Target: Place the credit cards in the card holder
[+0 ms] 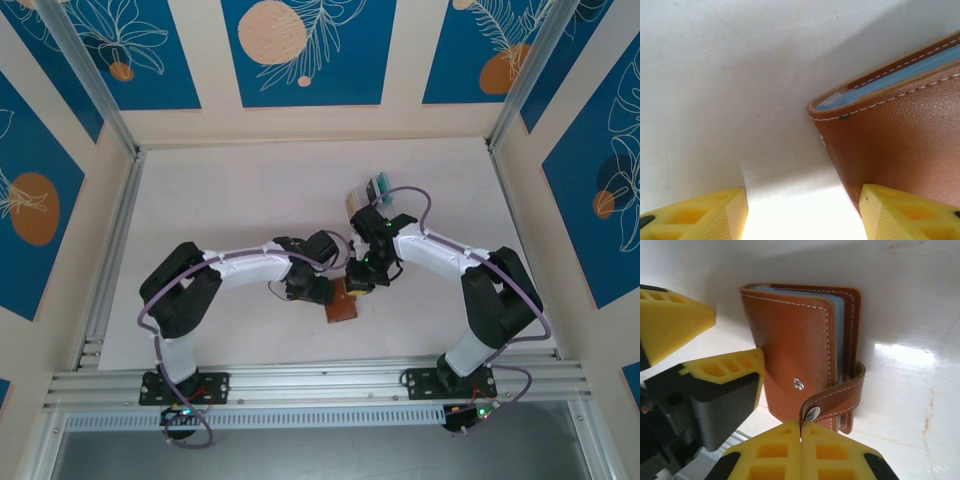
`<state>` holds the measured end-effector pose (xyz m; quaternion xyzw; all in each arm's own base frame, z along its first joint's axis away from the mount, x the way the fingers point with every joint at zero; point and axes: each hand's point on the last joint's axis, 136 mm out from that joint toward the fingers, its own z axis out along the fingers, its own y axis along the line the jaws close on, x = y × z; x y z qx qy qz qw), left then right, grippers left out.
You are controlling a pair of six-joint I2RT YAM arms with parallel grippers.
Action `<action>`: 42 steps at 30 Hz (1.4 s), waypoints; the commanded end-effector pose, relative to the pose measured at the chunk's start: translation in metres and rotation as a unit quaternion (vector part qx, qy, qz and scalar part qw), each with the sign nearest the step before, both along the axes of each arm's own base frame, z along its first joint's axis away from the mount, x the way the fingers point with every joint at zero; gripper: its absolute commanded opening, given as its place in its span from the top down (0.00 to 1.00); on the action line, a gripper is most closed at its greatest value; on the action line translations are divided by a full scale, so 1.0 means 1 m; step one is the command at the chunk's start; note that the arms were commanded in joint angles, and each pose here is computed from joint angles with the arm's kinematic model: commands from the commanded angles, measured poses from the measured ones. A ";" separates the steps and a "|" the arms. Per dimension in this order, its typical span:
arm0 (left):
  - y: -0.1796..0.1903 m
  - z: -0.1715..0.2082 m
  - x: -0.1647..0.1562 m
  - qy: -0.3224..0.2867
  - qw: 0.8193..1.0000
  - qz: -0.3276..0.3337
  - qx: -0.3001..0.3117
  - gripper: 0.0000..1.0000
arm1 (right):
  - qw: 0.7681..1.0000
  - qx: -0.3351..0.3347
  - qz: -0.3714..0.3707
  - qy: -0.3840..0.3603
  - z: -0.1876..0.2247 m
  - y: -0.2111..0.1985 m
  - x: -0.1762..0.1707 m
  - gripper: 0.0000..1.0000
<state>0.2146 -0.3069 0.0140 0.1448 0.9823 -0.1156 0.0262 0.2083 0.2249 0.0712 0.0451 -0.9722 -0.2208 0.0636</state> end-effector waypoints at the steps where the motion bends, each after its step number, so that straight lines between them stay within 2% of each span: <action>1: -0.024 -0.046 0.002 -0.012 1.000 -0.024 -0.016 0.40 | 0.999 0.042 0.015 0.014 0.005 0.014 -0.002 1.00; 10: -0.031 -0.040 0.002 -0.009 0.999 -0.021 -0.035 0.40 | 0.997 0.058 0.023 0.047 -0.013 0.022 -0.005 1.00; 19: -0.037 -0.034 0.003 -0.009 0.998 -0.010 -0.058 0.39 | 0.991 0.105 0.010 0.080 -0.010 0.026 -0.006 1.00; 27: -0.039 -0.031 0.006 -0.015 0.998 -0.010 -0.062 0.38 | 0.984 0.120 0.000 0.128 -0.017 0.024 -0.016 1.00; 42: -0.039 -0.034 0.007 -0.020 0.998 -0.011 -0.064 0.38 | 0.980 0.104 -0.012 0.171 -0.034 0.019 -0.018 1.00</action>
